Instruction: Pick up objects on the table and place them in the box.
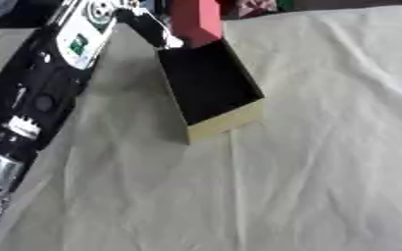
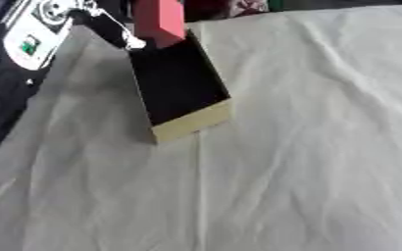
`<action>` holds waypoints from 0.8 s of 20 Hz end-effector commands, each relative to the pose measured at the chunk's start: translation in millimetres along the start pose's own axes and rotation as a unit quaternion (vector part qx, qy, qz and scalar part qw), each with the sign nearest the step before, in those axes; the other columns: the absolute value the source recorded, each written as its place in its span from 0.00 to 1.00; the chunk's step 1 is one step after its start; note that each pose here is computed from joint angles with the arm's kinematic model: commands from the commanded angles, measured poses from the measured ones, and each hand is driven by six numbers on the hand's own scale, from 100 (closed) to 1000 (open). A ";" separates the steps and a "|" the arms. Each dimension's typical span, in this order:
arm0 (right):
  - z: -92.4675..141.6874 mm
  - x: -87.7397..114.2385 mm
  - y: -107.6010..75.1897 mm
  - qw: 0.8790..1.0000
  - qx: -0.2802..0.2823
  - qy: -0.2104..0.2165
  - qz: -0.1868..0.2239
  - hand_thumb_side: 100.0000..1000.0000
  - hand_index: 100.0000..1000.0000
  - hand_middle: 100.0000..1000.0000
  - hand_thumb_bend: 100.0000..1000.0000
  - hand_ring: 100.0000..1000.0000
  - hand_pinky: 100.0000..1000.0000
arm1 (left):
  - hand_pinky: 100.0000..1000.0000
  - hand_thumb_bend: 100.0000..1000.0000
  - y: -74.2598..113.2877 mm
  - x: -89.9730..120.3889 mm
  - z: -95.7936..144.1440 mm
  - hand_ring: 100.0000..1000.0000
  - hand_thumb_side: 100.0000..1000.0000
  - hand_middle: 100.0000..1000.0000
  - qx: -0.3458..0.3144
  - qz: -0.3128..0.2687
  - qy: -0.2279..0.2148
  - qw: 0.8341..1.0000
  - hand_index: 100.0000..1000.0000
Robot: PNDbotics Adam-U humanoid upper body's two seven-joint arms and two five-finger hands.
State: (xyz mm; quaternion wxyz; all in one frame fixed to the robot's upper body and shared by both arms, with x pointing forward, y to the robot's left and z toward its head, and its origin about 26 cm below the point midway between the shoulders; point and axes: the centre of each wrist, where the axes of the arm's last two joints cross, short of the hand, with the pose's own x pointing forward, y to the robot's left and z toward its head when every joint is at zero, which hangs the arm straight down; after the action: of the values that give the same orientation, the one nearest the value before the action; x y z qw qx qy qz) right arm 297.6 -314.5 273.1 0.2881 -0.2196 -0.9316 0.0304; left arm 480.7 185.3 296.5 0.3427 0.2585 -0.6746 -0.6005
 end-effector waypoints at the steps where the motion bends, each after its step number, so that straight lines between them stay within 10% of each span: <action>1: -6.8 7.9 -2.5 1.000 0.002 -0.018 0.000 0.32 0.79 0.76 0.00 0.81 0.85 | 0.54 0.19 10.6 -4.3 0.0 0.55 0.04 0.62 0.003 -0.013 -0.015 1.000 0.61; 4: -8.0 8.8 -1.9 1.000 0.002 -0.020 -0.002 0.32 0.79 0.76 0.00 0.81 0.85 | 0.59 0.24 9.4 -9.1 0.0 0.60 0.03 0.66 -0.001 -0.022 -0.036 0.999 0.67; 10: -8.2 9.0 -1.5 1.000 0.001 -0.020 -0.004 0.32 0.79 0.76 0.00 0.81 0.85 | 0.72 0.69 9.0 -13.5 1.0 0.76 0.00 0.81 0.007 -0.086 -0.046 0.995 0.91; 16: -7.7 8.6 -0.9 1.000 0.000 -0.018 -0.005 0.32 0.79 0.75 0.00 0.81 0.85 | 0.72 0.84 7.1 -15.7 1.5 0.78 0.24 0.83 0.083 -0.118 -0.051 0.988 1.00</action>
State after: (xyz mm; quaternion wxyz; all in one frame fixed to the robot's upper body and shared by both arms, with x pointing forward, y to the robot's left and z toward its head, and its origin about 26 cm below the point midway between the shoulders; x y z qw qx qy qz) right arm 298.5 -311.8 275.3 0.2862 -0.2133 -0.9337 0.0285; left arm 491.1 197.3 286.7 0.2304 0.3152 -0.6902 -0.6093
